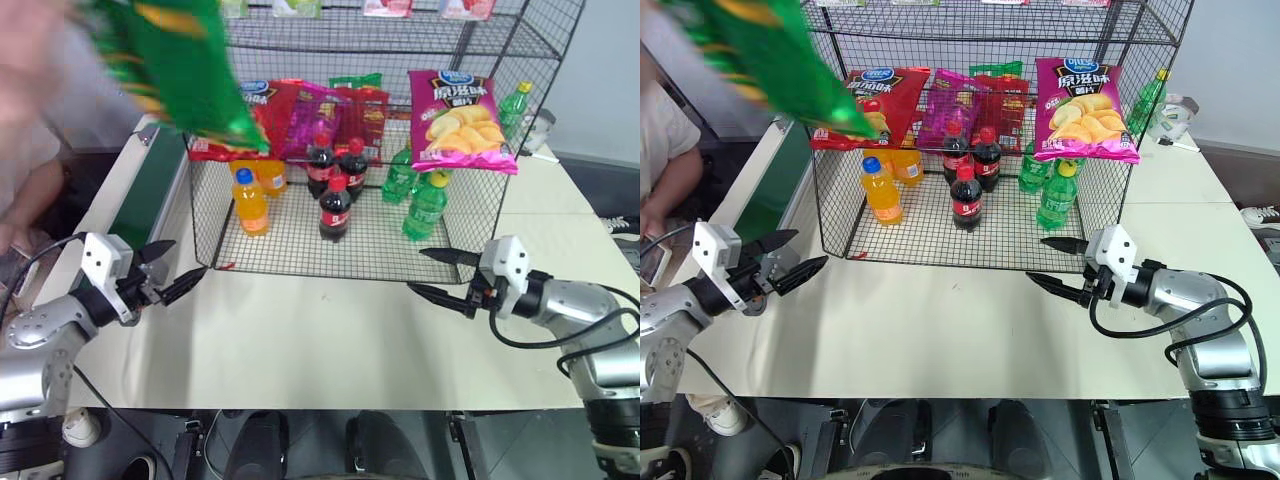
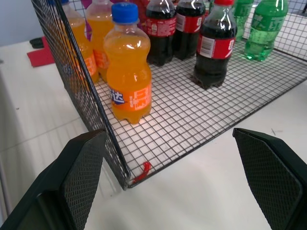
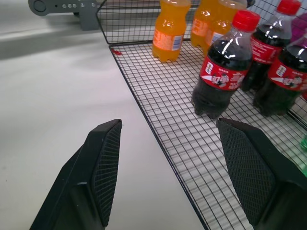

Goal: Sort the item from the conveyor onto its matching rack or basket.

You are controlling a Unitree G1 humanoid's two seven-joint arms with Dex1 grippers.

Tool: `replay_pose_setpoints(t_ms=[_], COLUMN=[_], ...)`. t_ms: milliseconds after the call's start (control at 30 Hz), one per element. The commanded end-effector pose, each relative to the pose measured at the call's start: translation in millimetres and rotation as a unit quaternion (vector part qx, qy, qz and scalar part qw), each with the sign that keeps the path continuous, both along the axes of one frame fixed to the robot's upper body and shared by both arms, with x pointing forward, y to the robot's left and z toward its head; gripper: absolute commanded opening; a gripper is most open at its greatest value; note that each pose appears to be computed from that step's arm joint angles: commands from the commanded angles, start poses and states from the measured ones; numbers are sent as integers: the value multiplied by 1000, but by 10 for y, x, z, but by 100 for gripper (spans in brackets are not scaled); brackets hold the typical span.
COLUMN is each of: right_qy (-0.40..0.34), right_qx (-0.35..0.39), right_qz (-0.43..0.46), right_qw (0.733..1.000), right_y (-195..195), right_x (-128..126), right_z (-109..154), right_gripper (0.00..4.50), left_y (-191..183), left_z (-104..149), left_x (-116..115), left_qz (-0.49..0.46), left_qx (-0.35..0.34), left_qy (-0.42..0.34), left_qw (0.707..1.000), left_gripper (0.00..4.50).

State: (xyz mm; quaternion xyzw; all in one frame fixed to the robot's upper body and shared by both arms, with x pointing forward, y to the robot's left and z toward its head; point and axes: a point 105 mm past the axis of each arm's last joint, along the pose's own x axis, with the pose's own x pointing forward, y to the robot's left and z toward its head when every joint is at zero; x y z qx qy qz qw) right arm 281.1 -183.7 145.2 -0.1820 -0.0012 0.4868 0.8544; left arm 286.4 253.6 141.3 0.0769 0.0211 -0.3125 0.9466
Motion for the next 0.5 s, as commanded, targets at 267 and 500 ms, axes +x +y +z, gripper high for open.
replay_pose_setpoints(t_ms=[267, 500], right_qy=[-23, -24], right_qx=[0, 3], right_qz=[13, 15], right_qw=[1000, 1000], right_y=[57, 101], right_x=[13, 37], right_z=[109, 93], right_gripper=[327, 327], left_y=[-30, -6], left_z=[59, 92], left_x=[-76, -85], left_qz=[-6, -6], left_qx=[-10, -9], left_qy=[9, 5], left_qw=[1000, 1000], left_gripper=[450, 450])
